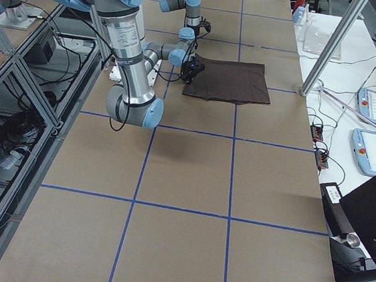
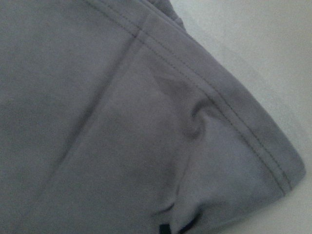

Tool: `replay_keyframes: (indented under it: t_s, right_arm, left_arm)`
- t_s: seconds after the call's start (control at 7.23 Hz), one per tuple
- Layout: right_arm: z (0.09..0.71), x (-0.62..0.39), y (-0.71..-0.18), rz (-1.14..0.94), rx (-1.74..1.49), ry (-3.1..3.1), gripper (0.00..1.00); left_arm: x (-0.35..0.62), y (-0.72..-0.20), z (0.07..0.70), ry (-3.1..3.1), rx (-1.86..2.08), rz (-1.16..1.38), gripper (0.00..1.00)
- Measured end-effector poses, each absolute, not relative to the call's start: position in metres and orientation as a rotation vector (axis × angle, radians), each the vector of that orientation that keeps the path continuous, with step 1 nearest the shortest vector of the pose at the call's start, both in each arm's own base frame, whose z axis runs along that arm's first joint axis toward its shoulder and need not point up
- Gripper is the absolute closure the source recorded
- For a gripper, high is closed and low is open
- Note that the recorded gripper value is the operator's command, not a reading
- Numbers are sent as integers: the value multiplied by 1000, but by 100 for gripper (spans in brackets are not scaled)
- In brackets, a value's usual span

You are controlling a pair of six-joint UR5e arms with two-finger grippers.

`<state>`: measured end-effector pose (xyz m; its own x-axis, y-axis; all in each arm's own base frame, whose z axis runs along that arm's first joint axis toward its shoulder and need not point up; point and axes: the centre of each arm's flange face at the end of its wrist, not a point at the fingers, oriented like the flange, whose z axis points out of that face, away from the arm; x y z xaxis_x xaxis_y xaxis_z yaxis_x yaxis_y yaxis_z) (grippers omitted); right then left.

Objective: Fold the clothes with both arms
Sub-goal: 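Grasp the near edge with both grippers and fold it away from the robot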

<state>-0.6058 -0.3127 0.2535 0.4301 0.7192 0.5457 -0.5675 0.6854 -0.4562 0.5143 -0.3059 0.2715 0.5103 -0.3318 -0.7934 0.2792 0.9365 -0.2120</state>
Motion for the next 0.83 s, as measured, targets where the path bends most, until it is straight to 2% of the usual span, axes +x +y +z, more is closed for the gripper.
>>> replay_keyframes:
  t_s: [0.83]
  right_arm:
    - [229,-591,-318,813,-223,-837,100]
  left_arm:
    - [503,-300,262,986,-59,-362,100]
